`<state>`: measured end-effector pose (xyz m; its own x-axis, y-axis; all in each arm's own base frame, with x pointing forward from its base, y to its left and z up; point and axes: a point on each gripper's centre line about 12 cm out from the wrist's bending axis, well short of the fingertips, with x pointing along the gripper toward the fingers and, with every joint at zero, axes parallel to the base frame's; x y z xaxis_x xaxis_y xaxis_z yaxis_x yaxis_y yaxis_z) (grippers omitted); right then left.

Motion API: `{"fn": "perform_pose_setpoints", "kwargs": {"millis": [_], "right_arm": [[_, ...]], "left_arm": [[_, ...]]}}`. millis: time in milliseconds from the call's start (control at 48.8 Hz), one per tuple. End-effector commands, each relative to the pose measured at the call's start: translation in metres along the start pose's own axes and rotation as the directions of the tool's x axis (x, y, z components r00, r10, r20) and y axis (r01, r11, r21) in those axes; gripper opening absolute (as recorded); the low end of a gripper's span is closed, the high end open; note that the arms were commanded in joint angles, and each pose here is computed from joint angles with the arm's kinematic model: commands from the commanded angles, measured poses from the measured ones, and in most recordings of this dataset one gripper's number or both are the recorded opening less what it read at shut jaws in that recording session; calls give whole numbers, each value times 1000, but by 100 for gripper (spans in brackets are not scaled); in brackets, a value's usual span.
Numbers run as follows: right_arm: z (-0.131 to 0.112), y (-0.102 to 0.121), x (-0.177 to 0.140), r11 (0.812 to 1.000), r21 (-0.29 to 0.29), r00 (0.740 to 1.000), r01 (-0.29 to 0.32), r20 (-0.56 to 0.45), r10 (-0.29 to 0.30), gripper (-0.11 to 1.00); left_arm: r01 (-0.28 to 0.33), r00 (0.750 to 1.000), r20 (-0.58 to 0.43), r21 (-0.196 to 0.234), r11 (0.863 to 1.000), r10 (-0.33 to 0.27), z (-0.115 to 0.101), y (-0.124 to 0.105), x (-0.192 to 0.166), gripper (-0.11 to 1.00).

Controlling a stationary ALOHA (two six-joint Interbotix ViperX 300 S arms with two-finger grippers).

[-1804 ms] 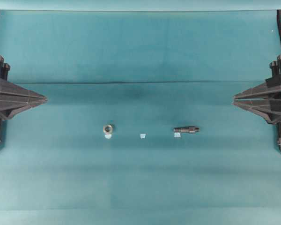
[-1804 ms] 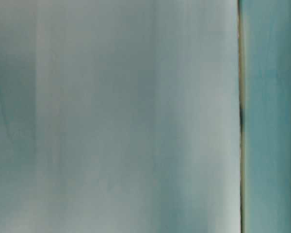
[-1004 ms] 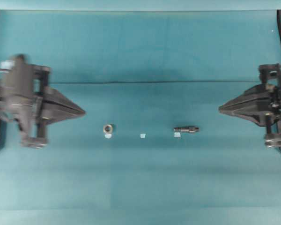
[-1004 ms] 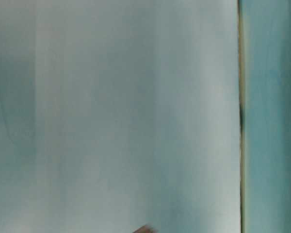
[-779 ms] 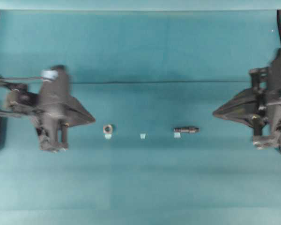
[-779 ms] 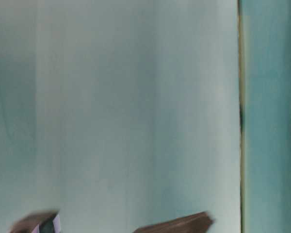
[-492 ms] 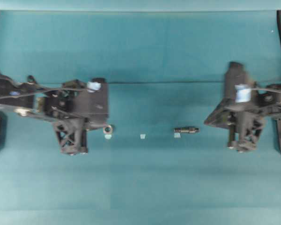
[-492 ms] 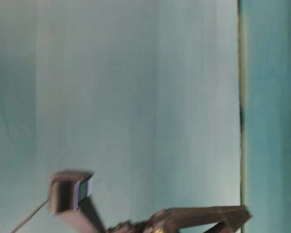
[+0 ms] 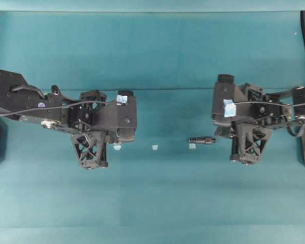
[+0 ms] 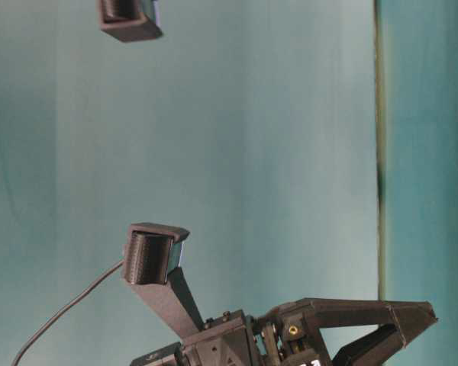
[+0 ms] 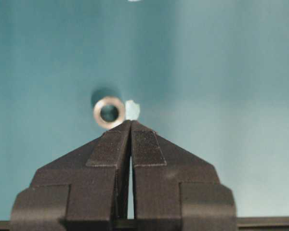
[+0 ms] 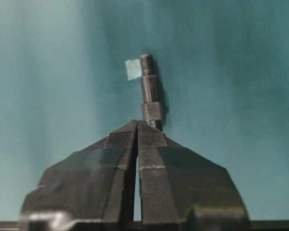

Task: Insert the washer onto the shaft with both hands.
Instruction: 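Move left gripper over the silver washer and right gripper over the shaft, then lower both open grippers down around the washer and the shaft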

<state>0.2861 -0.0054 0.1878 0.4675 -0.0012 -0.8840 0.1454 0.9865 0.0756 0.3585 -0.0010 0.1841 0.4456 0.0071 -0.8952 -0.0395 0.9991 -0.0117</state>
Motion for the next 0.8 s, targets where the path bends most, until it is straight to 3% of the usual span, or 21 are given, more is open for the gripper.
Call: {"fn": "perform_pose_setpoints", "kwargs": {"millis": [0,184,307,389,512,574,635,779], "right_arm": [[8,-1,1,1000,6,1000,2,13,-2,-7],[6,-2,10,1000,6,1000,8,-21,-7,7],[5,-2,17,1000,10,999,11,-40,-10,37],[5,-2,19,1000,5,999,12,-42,-11,61],[4,-3,25,1000,-5,998,22,-53,-22,92],[3,-4,27,1000,-8,998,23,-59,-24,95],[3,-4,30,1000,-11,997,26,-67,-27,94],[1,-4,36,1000,-17,997,26,-74,-27,94]], "left_arm": [[-4,1000,17,-8,1000,4,4,3,-3,2],[-8,999,31,-16,1000,9,4,7,-1,2],[-8,999,37,-12,1000,9,1,7,4,5],[-9,1000,28,-13,1000,9,-2,7,6,21],[-7,1000,25,-5,1000,8,-4,6,7,58],[-8,1000,26,0,1000,8,-4,6,8,78],[-9,999,39,6,1000,8,-4,6,8,91],[-7,999,43,12,1000,7,-8,6,16,92]]}}
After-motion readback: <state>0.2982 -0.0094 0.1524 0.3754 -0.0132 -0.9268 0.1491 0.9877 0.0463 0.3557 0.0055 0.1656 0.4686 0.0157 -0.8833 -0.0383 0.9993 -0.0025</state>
